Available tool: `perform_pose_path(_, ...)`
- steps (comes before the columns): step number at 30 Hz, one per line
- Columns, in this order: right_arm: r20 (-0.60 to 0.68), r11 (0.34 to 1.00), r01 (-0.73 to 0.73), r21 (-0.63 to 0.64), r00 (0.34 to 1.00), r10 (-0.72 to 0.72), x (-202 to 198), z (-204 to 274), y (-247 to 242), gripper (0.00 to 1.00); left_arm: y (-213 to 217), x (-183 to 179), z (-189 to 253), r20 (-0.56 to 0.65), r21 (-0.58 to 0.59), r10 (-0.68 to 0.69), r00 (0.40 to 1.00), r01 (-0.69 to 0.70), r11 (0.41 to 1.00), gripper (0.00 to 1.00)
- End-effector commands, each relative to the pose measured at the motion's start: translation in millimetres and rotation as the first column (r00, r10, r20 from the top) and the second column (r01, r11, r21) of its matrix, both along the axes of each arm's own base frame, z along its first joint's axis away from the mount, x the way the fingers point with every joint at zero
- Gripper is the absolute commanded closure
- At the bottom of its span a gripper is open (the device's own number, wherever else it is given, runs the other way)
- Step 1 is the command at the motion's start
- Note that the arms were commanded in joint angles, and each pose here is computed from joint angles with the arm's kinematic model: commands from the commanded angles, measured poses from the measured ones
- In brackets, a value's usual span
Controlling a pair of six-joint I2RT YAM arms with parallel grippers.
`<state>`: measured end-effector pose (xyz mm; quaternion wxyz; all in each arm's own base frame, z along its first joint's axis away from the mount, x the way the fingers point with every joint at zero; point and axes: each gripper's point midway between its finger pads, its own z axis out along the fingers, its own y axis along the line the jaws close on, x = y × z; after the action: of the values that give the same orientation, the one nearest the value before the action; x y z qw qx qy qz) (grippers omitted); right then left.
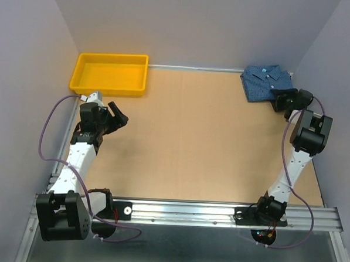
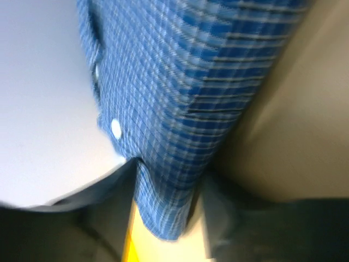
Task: Fold and stack the long sleeve shirts
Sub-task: Neatly place the folded shirt to the corner
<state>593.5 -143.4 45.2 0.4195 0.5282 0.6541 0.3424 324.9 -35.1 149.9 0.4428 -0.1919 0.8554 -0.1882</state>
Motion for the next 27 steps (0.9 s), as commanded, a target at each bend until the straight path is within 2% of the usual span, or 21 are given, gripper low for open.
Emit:
perform_pose_path(1, -0.006, 0.998, -0.034, -0.06, 0.999, 0.033, -8, 15, -2, 0.34, -1, 5, 8, 0.048, 0.009, -0.024, 0.999, 0.024, 1.0, 0.22)
perform_pose_path(2, 0.02, 0.996, -0.04, -0.075, 0.999, 0.042, -12, 35, 1, 0.28, -1, 4, 8, 0.048, 0.008, -0.025, 0.999, 0.025, 1.0, 0.22)
perform_pose_path(3, -0.01, 0.996, -0.046, -0.073, 0.999, 0.045, -25, 26, 6, 0.26, -1, 4, 11, 0.057, 0.008, -0.025, 0.998, 0.025, 1.0, 0.22)
perform_pose_path(5, -0.005, 0.996, -0.041, -0.083, 0.999, 0.04, -37, 40, 10, 0.22, 0, 3, 14, 0.067, 0.01, -0.019, 0.998, 0.019, 1.0, 0.22)
perform_pose_path(6, 0.038, 0.991, -0.035, -0.13, 0.998, 0.041, -45, 71, 11, 0.2, 1, 2, 18, 0.081, 0.014, -0.018, 0.997, 0.017, 1.0, 0.22)
perform_pose_path(9, 0.014, 0.983, -0.019, -0.18, 1.0, 0.022, -76, 90, 17, 0.16, 3, -1, 32, 0.117, 0.029, -0.006, 0.993, 0.003, 1.0, 0.21)
perform_pose_path(10, 0.057, 0.969, -0.015, -0.248, 0.998, 0.03, -86, 126, 18, 0.14, 3, -4, 35, 0.115, 0.031, -0.009, 0.993, 0.006, 1.0, 0.21)
perform_pose_path(11, 0.055, 0.961, -0.015, -0.278, 0.998, 0.031, -97, 141, 20, 0.13, 3, -6, 40, 0.121, 0.033, -0.009, 0.993, 0.005, 0.999, 0.21)
perform_pose_path(12, -0.003, 0.957, -0.021, -0.291, 1.0, 0.021, -111, 141, 21, 0.11, 3, -8, 47, 0.132, 0.035, -0.011, 0.991, 0.006, 0.999, 0.2)
perform_pose_path(15, -0.054, 0.9, -0.04, -0.434, 0.998, 0.018, -157, 189, 25, 0.09, 5, -19, 76, 0.172, 0.053, -0.007, 0.985, -0.002, 0.999, 0.17)
perform_pose_path(16, -0.05, 0.862, -0.041, -0.506, 0.999, 0.018, -170, 211, 23, 0.07, 7, -26, 92, 0.189, 0.065, 0.001, 0.982, -0.013, 0.998, 0.17)
perform_pose_path(17, -0.06, 0.837, -0.022, -0.546, 0.998, -0.013, -196, 232, 25, 0.01, 11, -30, 100, 0.192, 0.088, 0.013, 0.981, -0.03, 0.996, 0.14)
perform_pose_path(18, -0.032, 0.812, -0.005, -0.584, 0.999, -0.017, -209, 256, 27, 0.0, 14, -33, 125, 0.231, 0.101, 0.02, 0.973, -0.044, 0.994, 0.11)
perform_pose_path(19, -0.026, 0.78, -0.007, -0.626, 1.0, -0.012, -223, 269, 29, 0.0, 15, -43, 125, 0.19, 0.114, 0.023, 0.981, -0.046, 0.992, 0.09)
perform_pose_path(20, 0.004, 0.76, 0.016, -0.65, 1.0, -0.018, -250, 293, 39, 0.0, 19, -47, 133, 0.194, 0.137, 0.031, 0.981, -0.058, 0.989, 0.06)
perform_pose_path(25, 0.141, 0.672, 0.104, -0.733, 0.99, 0.0, -313, 361, 75, 0.0, 16, -82, 195, 0.304, 0.16, 0.029, 0.952, -0.081, 0.984, 0.04)
perform_pose_path(27, 0.158, 0.639, 0.138, -0.757, 0.987, -0.027, -333, 373, 80, 0.0, 24, -100, 222, 0.37, 0.18, 0.066, 0.927, -0.141, 0.973, 0.04)
